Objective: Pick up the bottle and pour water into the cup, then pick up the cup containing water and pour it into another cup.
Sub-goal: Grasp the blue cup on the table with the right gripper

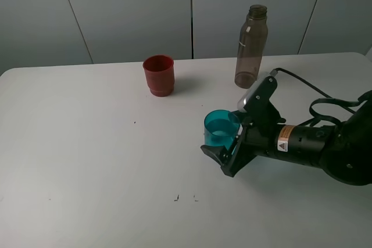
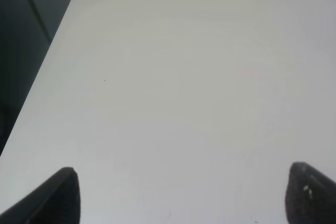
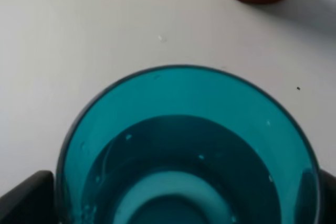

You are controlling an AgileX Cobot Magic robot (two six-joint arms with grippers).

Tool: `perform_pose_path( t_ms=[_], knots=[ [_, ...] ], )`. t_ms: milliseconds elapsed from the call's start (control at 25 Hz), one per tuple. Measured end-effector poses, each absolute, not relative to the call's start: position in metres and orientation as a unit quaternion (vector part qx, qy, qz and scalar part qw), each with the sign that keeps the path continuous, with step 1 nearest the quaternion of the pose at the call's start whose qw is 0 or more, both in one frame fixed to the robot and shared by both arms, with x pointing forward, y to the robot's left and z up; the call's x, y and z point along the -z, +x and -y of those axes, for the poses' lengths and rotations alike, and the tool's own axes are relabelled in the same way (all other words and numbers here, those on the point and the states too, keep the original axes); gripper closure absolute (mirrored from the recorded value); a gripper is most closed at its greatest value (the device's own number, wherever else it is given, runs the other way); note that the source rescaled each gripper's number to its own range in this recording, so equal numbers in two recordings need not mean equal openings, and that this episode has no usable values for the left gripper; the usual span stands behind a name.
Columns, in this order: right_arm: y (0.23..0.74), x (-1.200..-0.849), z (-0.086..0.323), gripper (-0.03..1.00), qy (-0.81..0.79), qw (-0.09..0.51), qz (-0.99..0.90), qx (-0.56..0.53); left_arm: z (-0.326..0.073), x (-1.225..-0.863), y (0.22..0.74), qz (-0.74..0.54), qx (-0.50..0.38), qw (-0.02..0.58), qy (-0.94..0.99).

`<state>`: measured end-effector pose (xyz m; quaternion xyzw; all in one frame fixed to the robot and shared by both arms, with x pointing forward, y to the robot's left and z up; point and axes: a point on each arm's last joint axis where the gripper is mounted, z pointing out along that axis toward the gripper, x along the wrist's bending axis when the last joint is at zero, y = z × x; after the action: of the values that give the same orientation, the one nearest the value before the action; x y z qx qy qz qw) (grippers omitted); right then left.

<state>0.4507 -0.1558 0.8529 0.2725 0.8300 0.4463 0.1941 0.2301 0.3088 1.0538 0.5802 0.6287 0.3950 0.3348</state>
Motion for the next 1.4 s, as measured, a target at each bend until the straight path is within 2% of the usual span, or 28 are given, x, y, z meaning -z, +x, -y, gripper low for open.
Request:
perform_pose_path(
  t_ms=[960,1000,1040,1120,1160,1400],
  knots=[
    [0.4557,-0.8459,0.1519,-0.03,0.275,0.187,-0.828,-0.451,-0.3088,-1.0538,0.2301,-0.629,-0.395,0.335,0.58],
    [0.4556,-0.8461,0.1517,0.04,0.273,0.187,-0.828,-0.452,-0.3088,-1.0538,0.2301,-0.629,-0.395,0.335,0.58],
    [0.4554,-0.8462,0.1515,0.2,0.271,0.186,-0.828,-0.453,-0.3088,-1.0538,0.2301,-0.629,-0.395,0.335,0.58],
    [0.4551,-0.8465,0.151,0.86,0.269,0.185,-0.828,-0.456,-0.3088,-1.0538,0.2301,-0.629,-0.395,0.335,0.58],
    [0.4551,-0.8465,0.151,0.81,0.269,0.185,-0.828,-0.456,-0.3088,-1.0538,0.2301,-0.629,-0.395,0.335,0.58],
    [0.4551,-0.8466,0.151,0.81,0.271,0.184,-0.827,-0.456,-0.3088,-1.0538,0.2301,-0.629,-0.395,0.335,0.58]
  ],
)
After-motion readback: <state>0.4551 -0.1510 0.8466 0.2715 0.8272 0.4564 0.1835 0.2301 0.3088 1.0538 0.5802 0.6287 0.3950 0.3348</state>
